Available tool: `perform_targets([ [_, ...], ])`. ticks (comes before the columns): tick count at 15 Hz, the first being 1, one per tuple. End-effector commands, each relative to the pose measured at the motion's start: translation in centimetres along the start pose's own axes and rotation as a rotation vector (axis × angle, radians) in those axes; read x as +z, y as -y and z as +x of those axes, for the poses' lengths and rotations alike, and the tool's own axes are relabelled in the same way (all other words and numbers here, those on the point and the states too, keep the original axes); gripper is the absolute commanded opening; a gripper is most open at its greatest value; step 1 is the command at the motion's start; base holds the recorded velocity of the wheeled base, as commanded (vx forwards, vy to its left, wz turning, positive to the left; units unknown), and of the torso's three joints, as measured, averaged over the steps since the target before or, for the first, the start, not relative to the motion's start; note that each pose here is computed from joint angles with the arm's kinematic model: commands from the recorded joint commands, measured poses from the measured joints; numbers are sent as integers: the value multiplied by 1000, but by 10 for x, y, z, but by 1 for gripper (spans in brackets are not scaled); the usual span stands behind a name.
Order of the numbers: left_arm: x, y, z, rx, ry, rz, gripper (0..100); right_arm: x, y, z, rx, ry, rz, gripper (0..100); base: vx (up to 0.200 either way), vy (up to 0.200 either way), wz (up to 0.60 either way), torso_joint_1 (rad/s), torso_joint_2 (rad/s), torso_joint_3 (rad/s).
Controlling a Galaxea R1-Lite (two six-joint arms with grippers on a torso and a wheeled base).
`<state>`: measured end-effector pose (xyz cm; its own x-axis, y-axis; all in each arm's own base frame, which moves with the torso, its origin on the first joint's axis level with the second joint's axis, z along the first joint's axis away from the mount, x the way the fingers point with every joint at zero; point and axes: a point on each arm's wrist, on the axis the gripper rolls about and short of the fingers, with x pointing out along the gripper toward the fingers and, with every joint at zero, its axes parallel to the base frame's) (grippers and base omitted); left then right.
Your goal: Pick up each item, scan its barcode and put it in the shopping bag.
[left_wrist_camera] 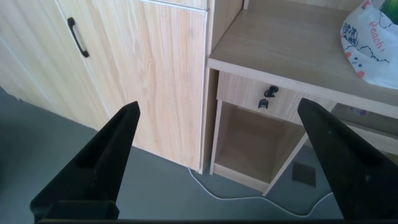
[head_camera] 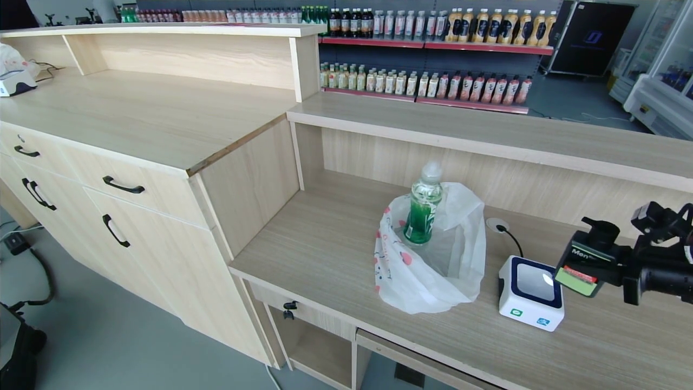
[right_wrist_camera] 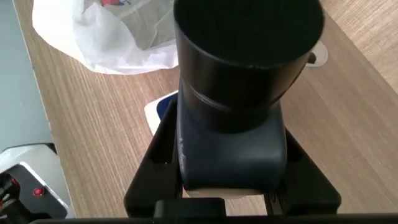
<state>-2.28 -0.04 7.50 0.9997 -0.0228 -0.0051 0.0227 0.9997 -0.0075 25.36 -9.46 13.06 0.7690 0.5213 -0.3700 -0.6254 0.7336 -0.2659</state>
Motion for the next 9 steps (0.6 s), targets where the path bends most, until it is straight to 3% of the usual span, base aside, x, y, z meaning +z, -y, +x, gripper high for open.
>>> perform_targets([
  [1, 0, 0, 0, 0, -1, 0, 100, 15, -13, -33, -85, 13, -78, 0, 0, 0, 0, 0, 0, 0],
  [4, 0, 0, 0, 0, -1, 0, 100, 16, -26, -45, -79, -13, -27, 0, 0, 0, 0, 0, 0, 0],
  [6, 0, 0, 0, 0, 1, 0, 100, 30, -20, -49, -104, 9, -53, 0, 0, 0, 0, 0, 0, 0],
  [9, 0, 0, 0, 0, -1, 0, 100, 49, -14, -47, -105, 54, 20, 0, 0, 0, 0, 0, 0, 0],
])
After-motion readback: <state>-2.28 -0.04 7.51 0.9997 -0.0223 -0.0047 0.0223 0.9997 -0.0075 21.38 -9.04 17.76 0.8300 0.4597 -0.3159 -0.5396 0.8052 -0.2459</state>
